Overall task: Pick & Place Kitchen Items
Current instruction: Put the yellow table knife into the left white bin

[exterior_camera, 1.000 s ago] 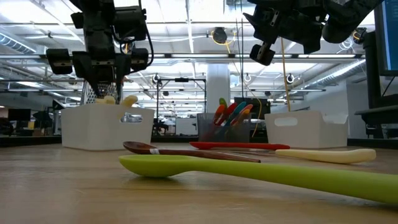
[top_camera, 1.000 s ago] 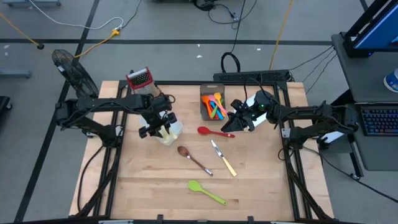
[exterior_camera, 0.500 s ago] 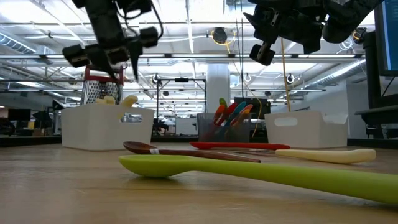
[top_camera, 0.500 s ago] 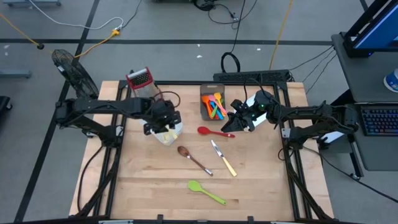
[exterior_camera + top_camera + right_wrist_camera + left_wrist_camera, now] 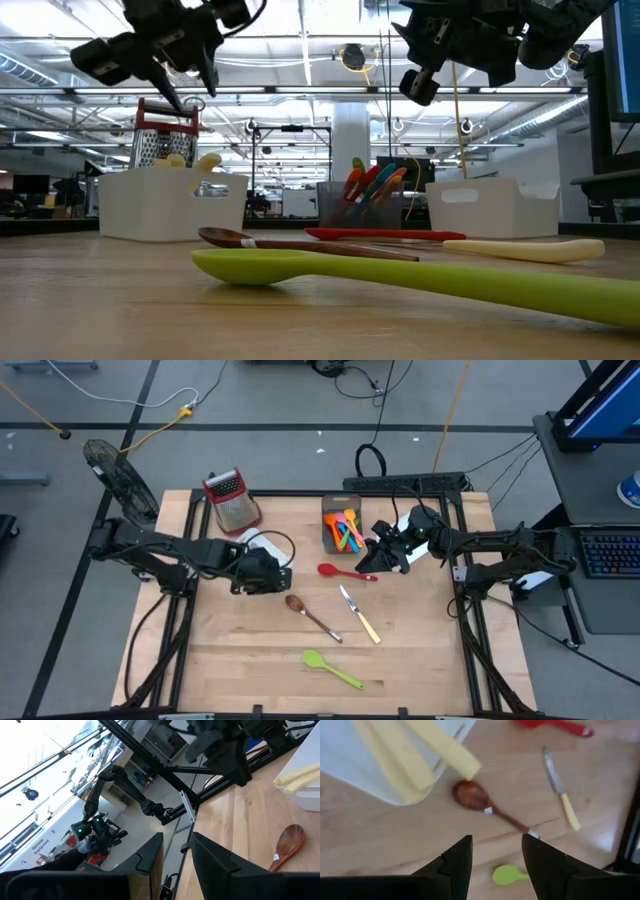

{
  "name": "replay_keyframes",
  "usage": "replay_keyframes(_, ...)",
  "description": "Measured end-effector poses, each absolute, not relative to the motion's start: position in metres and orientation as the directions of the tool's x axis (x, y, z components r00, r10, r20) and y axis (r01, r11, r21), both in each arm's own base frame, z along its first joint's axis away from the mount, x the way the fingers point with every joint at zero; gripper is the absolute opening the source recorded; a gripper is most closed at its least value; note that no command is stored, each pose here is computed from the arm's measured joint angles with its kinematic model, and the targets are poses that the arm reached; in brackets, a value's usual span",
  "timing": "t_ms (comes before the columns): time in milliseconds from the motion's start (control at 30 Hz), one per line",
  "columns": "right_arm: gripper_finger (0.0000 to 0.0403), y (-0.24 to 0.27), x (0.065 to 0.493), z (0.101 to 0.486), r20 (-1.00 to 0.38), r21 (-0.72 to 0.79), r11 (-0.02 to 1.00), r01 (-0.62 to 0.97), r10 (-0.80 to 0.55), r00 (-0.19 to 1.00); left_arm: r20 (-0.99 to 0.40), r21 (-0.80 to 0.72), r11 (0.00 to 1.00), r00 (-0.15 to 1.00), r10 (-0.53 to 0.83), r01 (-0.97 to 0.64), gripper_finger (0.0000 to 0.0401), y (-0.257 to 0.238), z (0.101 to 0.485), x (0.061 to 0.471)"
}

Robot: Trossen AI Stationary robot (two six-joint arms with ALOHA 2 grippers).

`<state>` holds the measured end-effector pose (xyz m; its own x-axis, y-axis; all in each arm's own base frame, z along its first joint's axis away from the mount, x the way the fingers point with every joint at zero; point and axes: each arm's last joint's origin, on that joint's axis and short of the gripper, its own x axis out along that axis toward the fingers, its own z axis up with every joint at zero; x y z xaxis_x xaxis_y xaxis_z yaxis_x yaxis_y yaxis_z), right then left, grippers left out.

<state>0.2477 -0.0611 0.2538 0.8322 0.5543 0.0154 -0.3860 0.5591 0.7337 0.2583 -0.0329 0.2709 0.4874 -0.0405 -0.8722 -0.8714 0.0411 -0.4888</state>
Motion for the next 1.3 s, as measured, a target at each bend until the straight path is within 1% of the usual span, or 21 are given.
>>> replay_keyframes(67, 0.0093, -0.061, 0.248, 0.254, 0.015, 0.734, 0.560, -0.385, 0.553, 0.833, -0.847, -0.529, 0.077, 0.531, 0.004, -0.845, 0.0175, -0.041, 0.273, 0.261)
replay_keyframes(167, 0.0093, -0.061, 0.248, 0.254, 0.016, 0.729, 0.564, -0.388, 0.553, 0.833, -0.786, -0.600, 0.163, 0.615, 0.063, -0.783, 0.0175, -0.055, 0.278, 0.265)
replay_keyframes(267, 0.0093, -0.056, 0.249, 0.255, 0.025, 0.675, 0.597, -0.433, 0.568, 0.822, -0.727, -0.638, 0.257, 0.678, 0.111, -0.726, 0.0175, -0.066, 0.283, 0.267)
replay_keyframes(367, 0.0093, -0.046, 0.251, 0.259, 0.052, 0.624, 0.605, -0.495, 0.600, 0.799, -0.695, -0.636, 0.351, 0.708, 0.127, -0.687, 0.0175, -0.075, 0.285, 0.267)
replay_keyframes(533, 0.0093, -0.027, 0.254, 0.260, 0.063, 0.592, 0.592, -0.547, 0.643, 0.764, -0.678, -0.616, 0.446, 0.725, 0.119, -0.649, 0.0175, -0.081, 0.291, 0.260)
replay_keyframes(600, 0.0093, -0.020, 0.255, 0.260, 0.063, 0.589, 0.580, -0.562, 0.661, 0.748, -0.667, -0.598, 0.495, 0.734, 0.129, -0.630, 0.0175, -0.080, 0.295, 0.257)
replay_keyframes(667, 0.0093, -0.014, 0.256, 0.260, 0.063, 0.579, 0.589, -0.563, 0.656, 0.752, -0.650, -0.579, 0.547, 0.748, 0.137, -0.604, 0.0175, -0.078, 0.301, 0.252)
replay_keyframes(900, 0.0093, 0.002, 0.260, 0.260, 0.076, 0.523, 0.697, -0.491, 0.535, 0.841, -0.593, -0.504, 0.705, 0.794, 0.137, -0.499, 0.0175, -0.069, 0.323, 0.232)
replay_keyframes(1000, 0.0093, 0.009, 0.262, 0.260, 0.081, 0.499, 0.740, -0.451, 0.478, 0.875, -0.578, -0.475, 0.752, 0.807, 0.125, -0.456, 0.0175, -0.066, 0.331, 0.221)
replay_keyframes(1133, 0.0093, 0.024, 0.263, 0.259, 0.072, 0.456, 0.802, -0.385, 0.398, 0.914, -0.579, -0.432, 0.790, 0.805, 0.125, -0.434, 0.0175, -0.061, 0.336, 0.208)
replay_keyframes(1200, 0.0093, 0.033, 0.264, 0.258, 0.035, 0.440, 0.831, -0.340, 0.363, 0.931, -0.578, -0.422, 0.801, 0.807, 0.124, -0.425, 0.0175, -0.059, 0.334, 0.203)
replay_keyframes(1300, 0.0093, 0.045, 0.268, 0.261, -0.066, 0.399, 0.879, -0.262, 0.313, 0.947, -0.559, -0.434, 0.808, 0.823, 0.105, -0.398, 0.0175, -0.057, 0.322, 0.196)
